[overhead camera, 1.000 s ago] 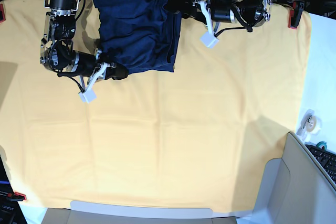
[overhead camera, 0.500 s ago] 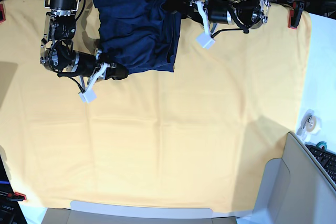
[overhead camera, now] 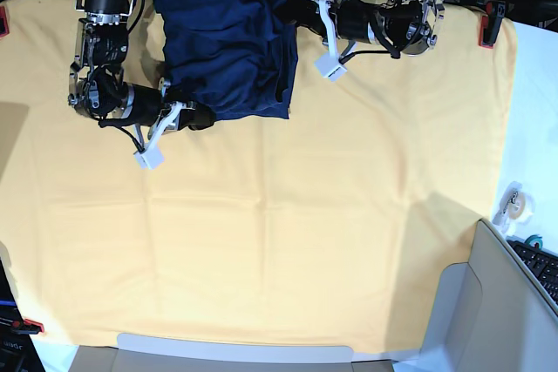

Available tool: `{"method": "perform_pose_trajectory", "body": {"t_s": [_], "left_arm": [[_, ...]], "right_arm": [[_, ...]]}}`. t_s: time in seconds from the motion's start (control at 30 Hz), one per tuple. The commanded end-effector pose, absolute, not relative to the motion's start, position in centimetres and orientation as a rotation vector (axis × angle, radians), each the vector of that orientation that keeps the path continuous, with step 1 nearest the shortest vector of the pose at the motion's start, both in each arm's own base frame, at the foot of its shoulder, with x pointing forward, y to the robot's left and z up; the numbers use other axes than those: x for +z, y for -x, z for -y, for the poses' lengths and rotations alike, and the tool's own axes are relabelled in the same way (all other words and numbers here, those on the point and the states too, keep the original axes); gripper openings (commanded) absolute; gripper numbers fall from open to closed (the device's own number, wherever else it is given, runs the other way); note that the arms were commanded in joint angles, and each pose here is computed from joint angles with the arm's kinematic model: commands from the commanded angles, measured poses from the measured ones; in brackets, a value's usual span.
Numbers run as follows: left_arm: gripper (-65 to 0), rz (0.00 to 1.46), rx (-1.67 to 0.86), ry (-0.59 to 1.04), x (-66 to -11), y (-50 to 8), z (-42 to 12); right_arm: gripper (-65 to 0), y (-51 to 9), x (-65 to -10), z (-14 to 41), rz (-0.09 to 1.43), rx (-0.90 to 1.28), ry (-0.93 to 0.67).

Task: Fold the T-shirt properly
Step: 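Hold the bundle with both grippers and rotate it toward the left gripper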

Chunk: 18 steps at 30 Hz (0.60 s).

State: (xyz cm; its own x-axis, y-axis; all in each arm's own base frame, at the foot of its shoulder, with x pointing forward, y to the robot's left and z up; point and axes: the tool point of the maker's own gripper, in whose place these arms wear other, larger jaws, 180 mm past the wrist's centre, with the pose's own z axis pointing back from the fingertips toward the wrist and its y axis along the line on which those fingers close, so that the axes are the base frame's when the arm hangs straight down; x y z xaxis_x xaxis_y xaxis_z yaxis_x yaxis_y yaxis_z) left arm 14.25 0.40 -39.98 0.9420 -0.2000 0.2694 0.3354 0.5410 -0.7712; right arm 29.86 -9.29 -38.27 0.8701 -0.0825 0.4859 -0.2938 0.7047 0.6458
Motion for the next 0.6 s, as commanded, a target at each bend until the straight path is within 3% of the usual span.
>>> {"method": "perform_pose_trajectory", "body": {"t_s": [0.0, 0.23, 0.57], "left_arm": [[-65.0, 0.199, -0.366, 0.909, -39.0, -15.8, -1.4], [-65.0, 0.272, -0.432, 0.778, -38.2, -20.6, -5.4], [-65.0, 0.268, -0.475, 0.763, -38.5, -25.0, -4.4]], "right_arm": [[-62.1, -31.3, -36.1, 9.4, 0.586, 0.143, -0.795], [-65.0, -30.0, -36.2, 9.5, 0.594, 0.181, -0.725], [-65.0, -24.8, -37.1, 9.0, 0.565, 0.222, -0.645]]}}
